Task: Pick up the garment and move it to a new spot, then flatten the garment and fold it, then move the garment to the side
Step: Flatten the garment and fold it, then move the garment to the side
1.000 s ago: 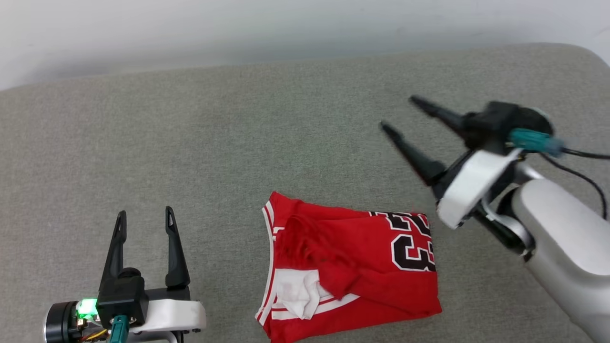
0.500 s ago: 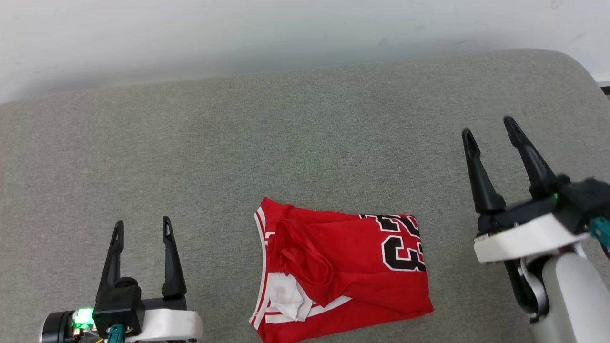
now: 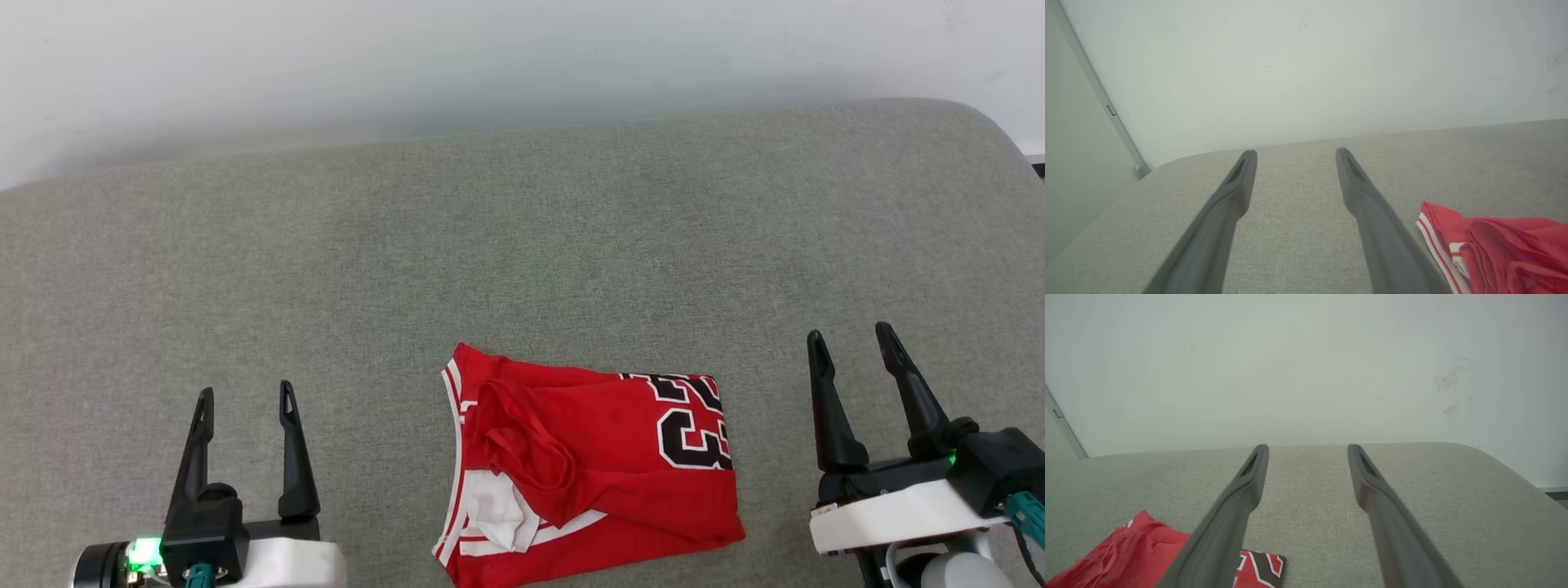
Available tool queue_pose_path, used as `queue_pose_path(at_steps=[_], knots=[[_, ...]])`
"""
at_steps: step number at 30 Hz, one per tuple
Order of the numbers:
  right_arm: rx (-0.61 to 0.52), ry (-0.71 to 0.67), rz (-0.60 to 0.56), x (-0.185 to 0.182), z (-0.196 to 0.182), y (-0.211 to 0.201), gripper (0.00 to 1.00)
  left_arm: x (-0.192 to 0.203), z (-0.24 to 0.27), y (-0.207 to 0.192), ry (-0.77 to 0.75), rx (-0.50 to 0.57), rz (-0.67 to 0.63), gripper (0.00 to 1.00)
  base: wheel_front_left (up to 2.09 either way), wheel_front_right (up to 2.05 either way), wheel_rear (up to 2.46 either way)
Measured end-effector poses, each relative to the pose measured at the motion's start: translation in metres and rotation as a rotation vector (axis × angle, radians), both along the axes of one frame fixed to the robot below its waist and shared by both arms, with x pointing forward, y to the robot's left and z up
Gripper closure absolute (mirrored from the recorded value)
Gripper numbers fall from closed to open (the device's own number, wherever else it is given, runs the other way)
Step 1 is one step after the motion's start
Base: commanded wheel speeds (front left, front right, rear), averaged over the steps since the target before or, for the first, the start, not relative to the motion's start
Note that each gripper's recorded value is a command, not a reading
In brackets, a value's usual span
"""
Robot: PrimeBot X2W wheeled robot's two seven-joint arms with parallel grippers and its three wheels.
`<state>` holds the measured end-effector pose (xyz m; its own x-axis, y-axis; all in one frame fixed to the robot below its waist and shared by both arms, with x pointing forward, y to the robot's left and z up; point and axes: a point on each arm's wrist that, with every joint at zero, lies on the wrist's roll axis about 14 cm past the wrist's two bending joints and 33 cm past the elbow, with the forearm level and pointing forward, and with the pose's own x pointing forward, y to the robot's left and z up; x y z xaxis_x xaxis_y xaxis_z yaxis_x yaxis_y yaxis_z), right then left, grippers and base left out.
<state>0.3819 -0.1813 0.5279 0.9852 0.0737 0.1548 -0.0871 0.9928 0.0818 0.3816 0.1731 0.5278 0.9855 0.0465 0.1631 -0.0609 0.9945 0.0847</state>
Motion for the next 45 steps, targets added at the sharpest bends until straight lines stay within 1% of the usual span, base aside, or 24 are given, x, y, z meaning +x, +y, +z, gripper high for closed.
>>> queue_pose_path(at_steps=[4,7,10,15,16,18,21,22,25,29,31,34,40,45], knots=[[0.006,-0.004,-0.006,-0.002,0.001,0.000,0.00,-0.003,-0.002,0.001,0.008,0.001,-0.001,0.00,0.00,0.00,0.00],[-0.002,-0.031,-0.013,0.000,0.010,-0.003,0.00,-0.004,-0.002,0.001,0.010,0.001,-0.002,0.00,0.00,0.00,0.00],[-0.014,-0.097,-0.020,0.010,0.032,-0.008,0.00,-0.005,-0.003,0.001,0.012,0.000,-0.003,0.00,0.00,0.00,0.00],[-0.099,-0.249,0.007,0.031,0.085,-0.015,0.00,-0.005,-0.005,0.001,0.019,-0.001,-0.004,0.00,0.00,0.00,0.00],[-0.118,-0.260,0.023,0.035,0.090,-0.014,0.00,-0.005,-0.006,0.002,0.021,-0.001,-0.006,0.00,0.00,0.00,0.00],[-0.154,-0.231,0.073,0.044,0.089,-0.008,0.00,-0.006,-0.007,0.002,0.025,0.000,-0.006,0.00,0.00,0.00,0.00],[-0.202,-0.096,0.142,0.062,0.076,-0.001,0.00,-0.005,-0.009,0.002,0.031,-0.001,-0.008,0.00,0.00,0.00,0.00],[-0.205,-0.018,0.161,0.067,0.066,-0.002,0.00,-0.005,-0.009,0.003,0.032,-0.002,-0.007,0.00,0.00,0.00,0.00],[-0.155,0.264,0.229,0.070,0.022,0.001,0.00,-0.005,-0.011,0.005,0.037,-0.003,-0.005,0.00,0.00,0.00,0.00],[-0.039,0.568,0.300,0.059,-0.019,-0.002,0.00,-0.004,-0.012,0.007,0.041,-0.004,0.001,0.00,0.00,0.00,0.00],[0.023,0.691,0.329,0.051,-0.037,-0.003,0.00,-0.003,-0.014,0.007,0.045,-0.005,0.000,0.00,0.00,0.00,0.00],[0.119,0.871,0.392,0.029,-0.068,0.007,0.00,-0.002,-0.015,0.009,0.049,-0.006,0.005,0.00,0.00,0.00,0.00],[0.215,1.069,0.455,0.005,-0.108,0.020,0.00,0.004,-0.020,0.013,0.061,-0.006,0.011,0.00,0.00,0.00,0.00],[0.246,1.162,0.519,-0.006,-0.135,0.048,0.00,0.011,-0.023,0.017,0.068,-0.004,0.020,0.00,0.00,0.00,0.00]])
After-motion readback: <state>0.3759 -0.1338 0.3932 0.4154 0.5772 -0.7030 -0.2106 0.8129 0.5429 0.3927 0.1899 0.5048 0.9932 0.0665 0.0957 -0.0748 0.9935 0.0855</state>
